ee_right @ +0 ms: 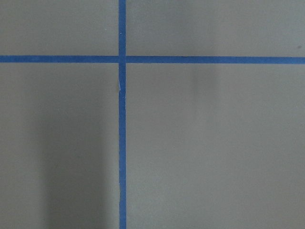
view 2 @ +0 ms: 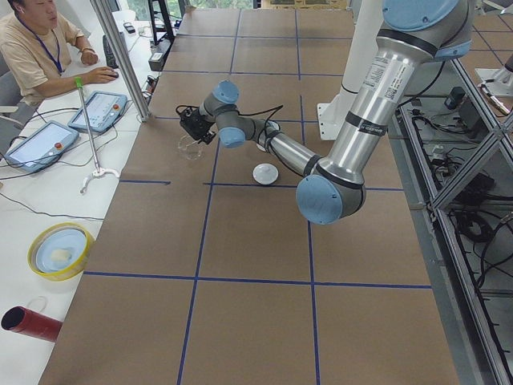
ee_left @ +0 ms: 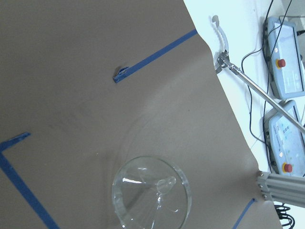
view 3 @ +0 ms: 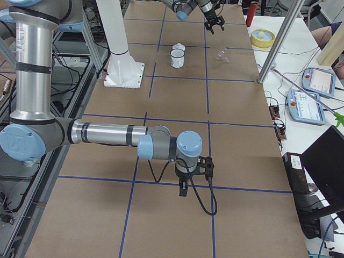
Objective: Place funnel on cup
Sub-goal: 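Move the left gripper to the glass funnel and grasp its rim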
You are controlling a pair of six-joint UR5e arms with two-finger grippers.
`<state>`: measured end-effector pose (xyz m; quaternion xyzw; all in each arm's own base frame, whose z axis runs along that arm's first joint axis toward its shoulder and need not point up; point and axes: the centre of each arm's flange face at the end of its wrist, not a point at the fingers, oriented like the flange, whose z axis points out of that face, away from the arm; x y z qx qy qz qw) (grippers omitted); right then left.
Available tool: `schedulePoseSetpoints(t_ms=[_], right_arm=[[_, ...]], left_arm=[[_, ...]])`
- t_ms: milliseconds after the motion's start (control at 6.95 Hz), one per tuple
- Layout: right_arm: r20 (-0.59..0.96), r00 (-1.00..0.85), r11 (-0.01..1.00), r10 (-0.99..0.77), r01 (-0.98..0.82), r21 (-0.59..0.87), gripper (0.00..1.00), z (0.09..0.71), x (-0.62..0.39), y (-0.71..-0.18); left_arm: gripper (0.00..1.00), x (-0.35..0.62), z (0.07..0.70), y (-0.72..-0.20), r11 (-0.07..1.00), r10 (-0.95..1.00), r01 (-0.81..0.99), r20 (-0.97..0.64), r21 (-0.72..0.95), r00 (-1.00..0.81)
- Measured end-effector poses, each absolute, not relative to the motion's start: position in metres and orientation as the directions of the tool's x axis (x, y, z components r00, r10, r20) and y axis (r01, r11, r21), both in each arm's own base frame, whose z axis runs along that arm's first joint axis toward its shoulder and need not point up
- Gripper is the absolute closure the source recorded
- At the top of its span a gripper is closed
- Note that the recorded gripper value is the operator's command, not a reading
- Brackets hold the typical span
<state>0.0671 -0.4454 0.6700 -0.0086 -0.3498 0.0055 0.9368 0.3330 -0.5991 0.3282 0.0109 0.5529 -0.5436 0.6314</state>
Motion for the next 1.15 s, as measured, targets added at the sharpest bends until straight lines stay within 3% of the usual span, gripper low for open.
schedulePoseSetpoints(t_ms=[719, 1151], right_arm=[[0.655, 0.755, 1.000, 0.016, -0.004, -0.020, 0.00, 0.670, 0.067, -0.445], [0.655, 0.755, 1.000, 0.016, -0.004, -0.020, 0.00, 0.670, 0.067, -0.445]], left_arm=[[0.00, 0.395, 0.354, -0.617, 0.379, -0.645, 0.686, -0.709, -0.621, -0.285], [0.15, 0.415, 0.363, -0.637, 0.385, -0.626, 0.685, -0.720, -0.619, -0.299]])
